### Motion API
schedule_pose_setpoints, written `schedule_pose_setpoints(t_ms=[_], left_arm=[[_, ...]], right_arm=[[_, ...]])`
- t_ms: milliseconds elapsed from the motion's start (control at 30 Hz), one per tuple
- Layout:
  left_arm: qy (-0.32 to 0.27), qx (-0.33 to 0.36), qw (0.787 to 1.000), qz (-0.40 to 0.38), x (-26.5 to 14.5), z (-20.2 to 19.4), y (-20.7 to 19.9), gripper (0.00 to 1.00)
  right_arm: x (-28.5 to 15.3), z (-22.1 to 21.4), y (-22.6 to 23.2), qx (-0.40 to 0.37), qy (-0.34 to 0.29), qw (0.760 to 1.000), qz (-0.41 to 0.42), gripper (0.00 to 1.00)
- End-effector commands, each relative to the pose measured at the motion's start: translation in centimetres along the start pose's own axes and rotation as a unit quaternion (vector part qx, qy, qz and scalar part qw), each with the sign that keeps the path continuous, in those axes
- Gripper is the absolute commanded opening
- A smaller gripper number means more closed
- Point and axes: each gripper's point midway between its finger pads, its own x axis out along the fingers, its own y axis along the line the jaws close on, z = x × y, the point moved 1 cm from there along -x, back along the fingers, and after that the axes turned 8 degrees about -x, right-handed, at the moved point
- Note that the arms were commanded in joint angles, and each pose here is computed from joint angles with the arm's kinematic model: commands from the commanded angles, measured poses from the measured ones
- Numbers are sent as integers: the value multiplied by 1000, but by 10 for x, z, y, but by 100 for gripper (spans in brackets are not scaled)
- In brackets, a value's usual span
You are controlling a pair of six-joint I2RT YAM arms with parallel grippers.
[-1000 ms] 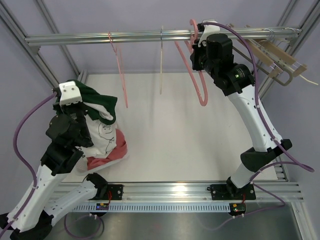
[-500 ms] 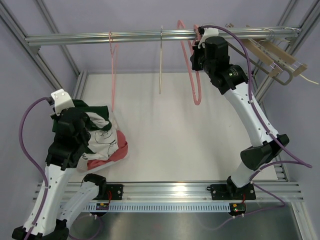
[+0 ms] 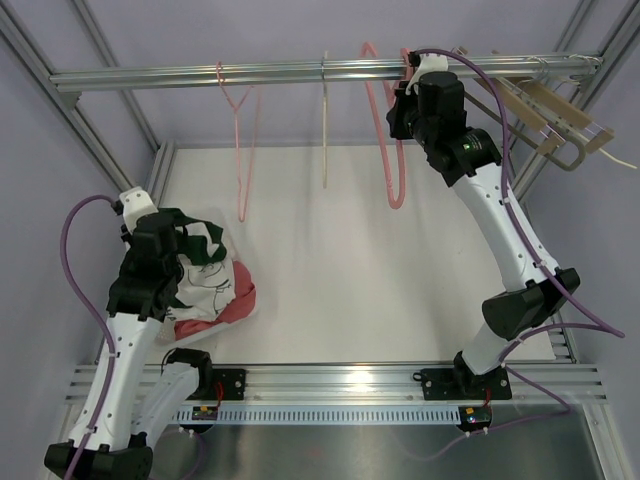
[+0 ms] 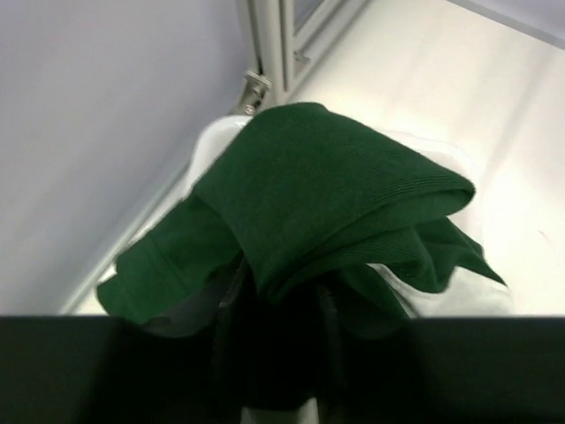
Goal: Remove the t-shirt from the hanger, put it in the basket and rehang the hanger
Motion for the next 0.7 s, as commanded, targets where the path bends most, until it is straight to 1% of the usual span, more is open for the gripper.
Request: schedule_pose_setpoints(t_ms=[0,33,67,167,200,233,267,467,633,667], left_arm=[[26,-34,999,-33,1,-14,-12,37],[26,-36,998,-32,2,-14,-12,40],[30,-37,998,-33,2,-16,-13,48],[45,-42,997,-45,4,-21,-17,65],[44,-48,997,-50,3,-19,-18,81],[37,-62,996,-61,-3,-14,-20,91],[35,-71,994,-78,-8,-11,-24,98],[-33,-134,979,-153,-57,43,-25,99],[-51,-154,963,-213,-87,58,-28,99],[-64,-159,959,-224,-96,65,-26,99]], right_arm=[[-17,17,4,27,-32,999,20,0],[-13,4,5,26,-18,999,21,0],[-12,2,4,27,-20,999,19,0],[-12,-5,4,27,-13,999,18,0],[-13,-6,3,26,-12,999,17,0],[-12,-9,3,25,-9,1000,17,0],[-12,-9,2,23,-11,1000,15,0],[-21,-5,-1,24,-23,999,10,0],[-26,-7,-2,31,-26,999,8,0],[-30,-4,-1,34,-30,999,12,1]])
